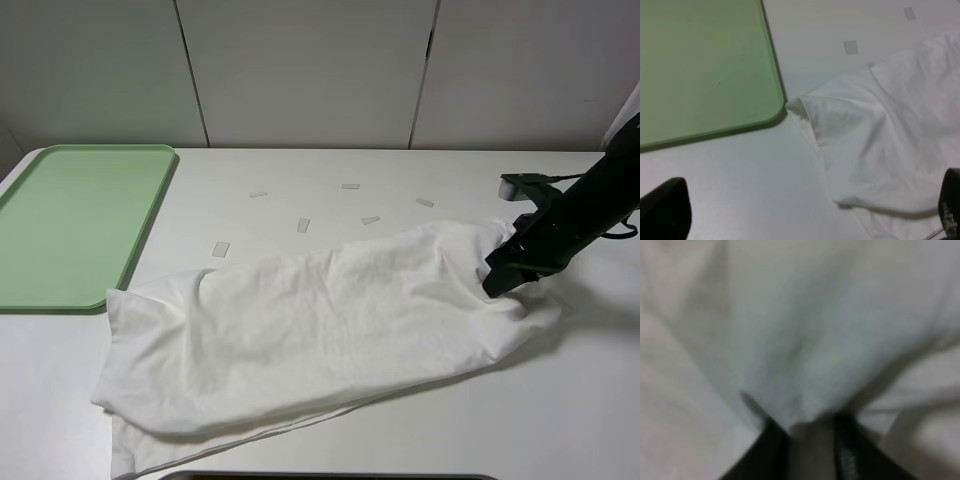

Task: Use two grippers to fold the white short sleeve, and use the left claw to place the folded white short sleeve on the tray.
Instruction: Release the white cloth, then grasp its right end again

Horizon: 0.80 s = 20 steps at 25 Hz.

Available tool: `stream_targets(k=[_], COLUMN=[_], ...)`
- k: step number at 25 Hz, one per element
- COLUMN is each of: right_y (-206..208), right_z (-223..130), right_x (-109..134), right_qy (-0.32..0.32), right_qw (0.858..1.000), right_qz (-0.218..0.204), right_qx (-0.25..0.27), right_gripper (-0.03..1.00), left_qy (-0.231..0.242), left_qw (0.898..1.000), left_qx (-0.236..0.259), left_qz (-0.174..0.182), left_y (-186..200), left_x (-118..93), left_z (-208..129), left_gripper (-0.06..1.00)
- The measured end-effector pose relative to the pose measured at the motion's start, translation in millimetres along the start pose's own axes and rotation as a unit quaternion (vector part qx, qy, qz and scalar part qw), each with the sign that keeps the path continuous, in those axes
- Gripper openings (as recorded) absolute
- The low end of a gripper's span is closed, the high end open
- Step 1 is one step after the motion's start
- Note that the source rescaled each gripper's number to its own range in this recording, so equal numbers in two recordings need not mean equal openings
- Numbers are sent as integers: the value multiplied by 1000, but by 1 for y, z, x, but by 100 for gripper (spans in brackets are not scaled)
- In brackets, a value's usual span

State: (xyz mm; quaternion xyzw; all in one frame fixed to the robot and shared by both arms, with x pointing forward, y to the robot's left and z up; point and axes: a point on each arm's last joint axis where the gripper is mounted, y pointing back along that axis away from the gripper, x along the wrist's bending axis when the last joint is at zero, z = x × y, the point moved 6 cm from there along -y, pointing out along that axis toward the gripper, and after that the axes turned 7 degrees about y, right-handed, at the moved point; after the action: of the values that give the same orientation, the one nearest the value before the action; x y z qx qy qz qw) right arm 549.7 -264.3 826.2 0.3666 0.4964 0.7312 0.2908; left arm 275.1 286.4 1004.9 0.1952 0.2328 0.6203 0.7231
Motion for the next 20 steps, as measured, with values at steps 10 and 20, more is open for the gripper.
stream_targets(k=[10, 20], right_y=[11, -3], right_z=[-6, -15], right_x=[-30, -37], right_qy=[-24, -54], right_qw=[993, 991], right_qz=[-111, -114], right_qx=[18, 41], right_gripper=[96, 98], left_qy=[0, 0], left_qw=[1000, 1000], left_qx=[0, 0], left_qz=[0, 0], left_y=[0, 0], left_x=[0, 0], left_z=[0, 0], left_gripper=[100, 100])
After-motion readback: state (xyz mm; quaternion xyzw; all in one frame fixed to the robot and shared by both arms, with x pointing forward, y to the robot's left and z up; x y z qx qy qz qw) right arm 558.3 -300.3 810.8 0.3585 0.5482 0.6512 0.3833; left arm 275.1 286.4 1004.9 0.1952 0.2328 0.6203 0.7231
